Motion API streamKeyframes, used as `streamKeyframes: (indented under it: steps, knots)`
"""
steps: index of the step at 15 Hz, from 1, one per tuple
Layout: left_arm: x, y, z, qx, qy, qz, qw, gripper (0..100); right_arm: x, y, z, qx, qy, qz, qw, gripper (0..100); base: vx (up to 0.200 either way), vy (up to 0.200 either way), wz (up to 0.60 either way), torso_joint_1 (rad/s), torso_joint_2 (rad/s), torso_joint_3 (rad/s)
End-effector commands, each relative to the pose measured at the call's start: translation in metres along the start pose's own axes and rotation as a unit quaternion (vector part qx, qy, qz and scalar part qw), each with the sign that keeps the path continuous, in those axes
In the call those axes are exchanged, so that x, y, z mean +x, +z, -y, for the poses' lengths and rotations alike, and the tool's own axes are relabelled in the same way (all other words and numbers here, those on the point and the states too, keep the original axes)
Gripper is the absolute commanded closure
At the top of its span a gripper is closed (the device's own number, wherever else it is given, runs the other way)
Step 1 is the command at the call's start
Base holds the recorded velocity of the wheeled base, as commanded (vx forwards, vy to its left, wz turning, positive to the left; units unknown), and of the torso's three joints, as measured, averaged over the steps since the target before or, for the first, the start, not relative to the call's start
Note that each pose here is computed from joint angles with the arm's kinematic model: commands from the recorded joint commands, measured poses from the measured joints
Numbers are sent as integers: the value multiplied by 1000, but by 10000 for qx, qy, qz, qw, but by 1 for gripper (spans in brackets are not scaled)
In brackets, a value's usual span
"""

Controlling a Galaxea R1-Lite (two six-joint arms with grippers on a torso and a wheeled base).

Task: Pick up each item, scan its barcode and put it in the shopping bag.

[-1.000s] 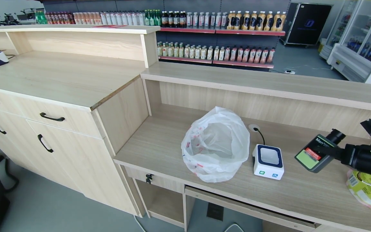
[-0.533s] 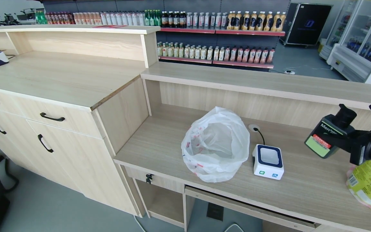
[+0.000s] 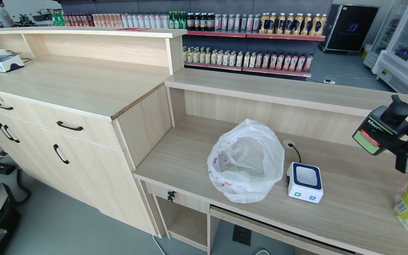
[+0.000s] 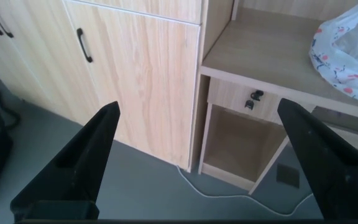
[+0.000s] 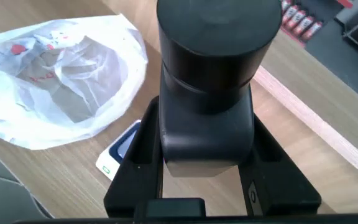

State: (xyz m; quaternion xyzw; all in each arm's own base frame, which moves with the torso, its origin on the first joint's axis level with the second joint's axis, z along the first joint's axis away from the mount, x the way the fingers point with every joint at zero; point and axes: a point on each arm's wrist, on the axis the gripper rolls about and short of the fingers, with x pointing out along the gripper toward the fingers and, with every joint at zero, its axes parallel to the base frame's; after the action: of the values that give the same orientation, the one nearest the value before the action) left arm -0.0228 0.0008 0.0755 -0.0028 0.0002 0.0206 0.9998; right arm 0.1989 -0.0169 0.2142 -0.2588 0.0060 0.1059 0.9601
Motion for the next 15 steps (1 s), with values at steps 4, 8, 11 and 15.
streamKeyframes:
  steps: [4,8,11,15]
  knots:
    - [0,0,0,-3,1,2,10000,0,23,-16,-7,673,304,-316,9968,100,0,0,300,6,1,2]
    - [0,0,0,-3,1,2,10000,0,61,-55,-9,1440,387,-816,9855,100,0,0,0,0,0,0]
    - [0,0,0,-3,1,2,10000,0,88,-84,-20,1792,555,-1046,9767,100,0,0,0,0,0,0]
    - [0,0,0,-3,-7,2,10000,0,111,-104,-39,1823,1159,-929,9720,100,0,0,0,0,0,0]
